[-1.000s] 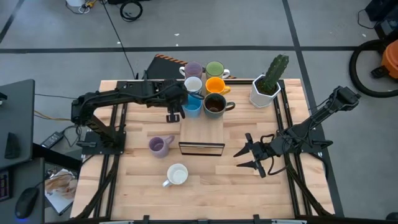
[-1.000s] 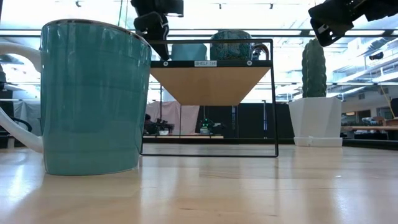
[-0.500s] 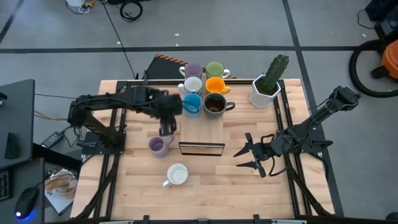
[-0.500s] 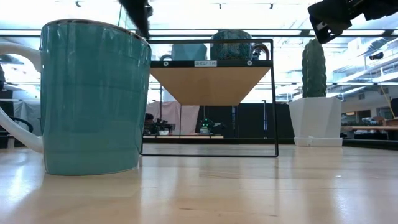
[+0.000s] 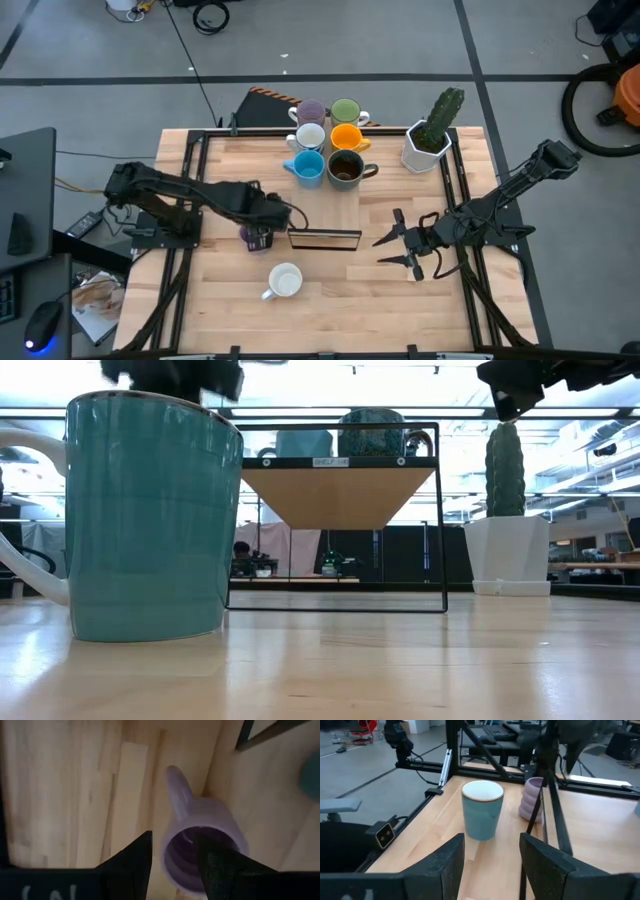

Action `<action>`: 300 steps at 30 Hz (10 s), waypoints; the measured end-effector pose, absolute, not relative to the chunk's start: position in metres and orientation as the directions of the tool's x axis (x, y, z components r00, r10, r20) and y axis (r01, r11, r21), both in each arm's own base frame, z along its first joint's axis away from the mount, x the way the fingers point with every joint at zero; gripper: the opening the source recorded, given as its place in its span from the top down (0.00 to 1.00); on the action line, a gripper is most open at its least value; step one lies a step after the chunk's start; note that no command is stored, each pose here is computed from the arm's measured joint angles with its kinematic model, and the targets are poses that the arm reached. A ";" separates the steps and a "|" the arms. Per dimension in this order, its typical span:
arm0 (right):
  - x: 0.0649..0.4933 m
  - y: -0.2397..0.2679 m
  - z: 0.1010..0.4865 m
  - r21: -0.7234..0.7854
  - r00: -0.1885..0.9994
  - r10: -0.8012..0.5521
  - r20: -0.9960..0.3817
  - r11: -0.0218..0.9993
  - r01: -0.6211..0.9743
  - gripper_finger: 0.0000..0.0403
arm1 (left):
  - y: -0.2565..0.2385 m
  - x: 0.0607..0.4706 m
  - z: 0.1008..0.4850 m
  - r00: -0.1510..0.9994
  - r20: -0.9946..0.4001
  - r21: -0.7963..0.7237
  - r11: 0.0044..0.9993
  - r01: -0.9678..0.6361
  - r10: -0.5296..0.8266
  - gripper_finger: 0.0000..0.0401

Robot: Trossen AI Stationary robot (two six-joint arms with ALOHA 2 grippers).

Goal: Place coffee mugs
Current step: Put the purple mug on the shelf, then put the light green mug on the shelf

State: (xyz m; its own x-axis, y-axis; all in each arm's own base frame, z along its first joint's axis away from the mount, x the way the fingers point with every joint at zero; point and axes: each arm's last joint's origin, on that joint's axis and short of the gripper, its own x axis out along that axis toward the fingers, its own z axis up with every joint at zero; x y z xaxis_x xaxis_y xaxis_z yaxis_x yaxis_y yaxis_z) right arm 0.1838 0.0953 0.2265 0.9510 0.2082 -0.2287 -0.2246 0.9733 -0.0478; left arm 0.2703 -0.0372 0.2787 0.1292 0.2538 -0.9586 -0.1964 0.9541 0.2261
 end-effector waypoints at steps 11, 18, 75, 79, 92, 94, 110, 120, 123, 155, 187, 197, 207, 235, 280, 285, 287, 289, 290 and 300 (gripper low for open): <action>0.185 0.093 0.226 -0.048 0.953 0.194 -0.232 0.976 -0.211 0.51 | -0.012 0.248 0.262 0.349 -0.921 0.074 0.958 -0.279 0.172 0.68; 0.185 0.093 0.226 -0.036 0.953 0.195 -0.232 0.977 -0.208 0.51 | -0.009 0.251 0.246 0.388 -0.916 -0.018 0.953 -0.301 0.105 0.70; 0.185 0.093 0.226 -0.006 0.950 0.206 -0.234 0.977 -0.213 0.51 | 0.024 0.223 0.224 -0.060 -0.974 0.220 0.857 -0.465 0.218 0.68; 0.185 0.094 0.226 0.005 0.949 0.209 -0.235 0.977 -0.214 0.51 | 0.027 0.215 0.233 -0.010 -0.975 0.199 0.850 -0.488 0.223 0.71; 0.185 0.095 0.227 0.012 0.948 0.227 -0.225 0.973 -0.230 0.51 | 0.025 0.189 0.216 0.016 -0.984 0.144 0.836 -0.530 0.179 0.74; 0.185 0.095 0.227 0.012 0.947 0.227 -0.226 0.973 -0.230 0.51 | 0.024 0.185 0.216 -0.006 -0.985 0.150 0.825 -0.545 0.175 0.75; 0.184 0.095 0.226 0.022 0.943 0.233 -0.236 0.972 -0.235 0.51 | -0.008 0.170 0.229 0.038 -0.994 0.063 0.831 -0.553 0.100 0.75; 0.184 0.095 0.227 0.024 0.945 0.234 -0.229 0.972 -0.235 0.51 | -0.030 0.159 0.230 -0.004 -0.990 0.126 0.861 -0.492 0.142 0.75; 0.184 0.095 0.227 0.024 0.945 0.234 -0.228 0.972 -0.235 0.51 | -0.029 0.145 0.237 -0.040 -0.977 0.199 0.840 -0.505 0.207 0.75; 0.185 0.095 0.227 0.015 0.947 0.227 -0.227 0.973 -0.230 0.51 | -0.076 0.160 0.224 0.141 -0.966 0.165 0.939 -0.300 0.215 0.39; 0.185 0.095 0.227 0.005 0.948 0.228 -0.221 0.973 -0.232 0.51 | -0.070 0.191 0.211 0.199 -0.960 0.145 0.956 -0.255 0.199 0.85; 0.185 0.095 0.227 0.005 0.948 0.227 -0.224 0.973 -0.232 0.51 | -0.062 0.191 0.214 0.215 -0.941 0.208 0.948 -0.241 0.261 0.85; 0.185 0.095 0.227 0.004 0.948 0.227 -0.225 0.973 -0.232 0.51 | -0.049 0.177 0.271 0.293 -0.887 0.275 0.919 -0.284 0.356 0.85; 0.185 0.095 0.228 -0.005 0.949 0.228 -0.216 0.972 -0.234 0.51 | -0.053 0.213 0.383 0.696 -0.655 0.236 0.955 -0.182 0.294 0.85; 0.185 0.094 0.227 -0.007 0.947 0.227 -0.227 0.972 -0.234 0.51 | -0.004 0.287 0.339 0.590 -0.760 0.282 0.956 -0.079 0.273 0.44; 0.184 0.094 0.226 -0.009 0.946 0.226 -0.233 0.972 -0.235 0.51 | -0.003 0.285 0.351 0.591 -0.754 0.292 0.952 -0.090 0.287 0.41; 0.184 0.094 0.226 -0.009 0.945 0.226 -0.235 0.972 -0.235 0.51 | -0.003 0.284 0.360 0.609 -0.739 0.288 0.952 -0.100 0.287 0.41; 0.184 0.094 0.226 -0.009 0.945 0.226 -0.235 0.972 -0.235 0.51 | -0.004 0.283 0.370 0.628 -0.724 0.283 0.953 -0.106 0.284 0.41; 0.184 0.094 0.226 -0.009 0.945 0.226 -0.235 0.972 -0.235 0.51 | -0.005 0.283 0.376 0.642 -0.713 0.277 0.954 -0.110 0.281 0.41; 0.184 0.094 0.225 0.007 0.943 0.225 -0.244 0.973 -0.231 0.51 | -0.044 0.273 0.380 0.632 -0.769 0.080 0.996 -0.048 0.092 0.40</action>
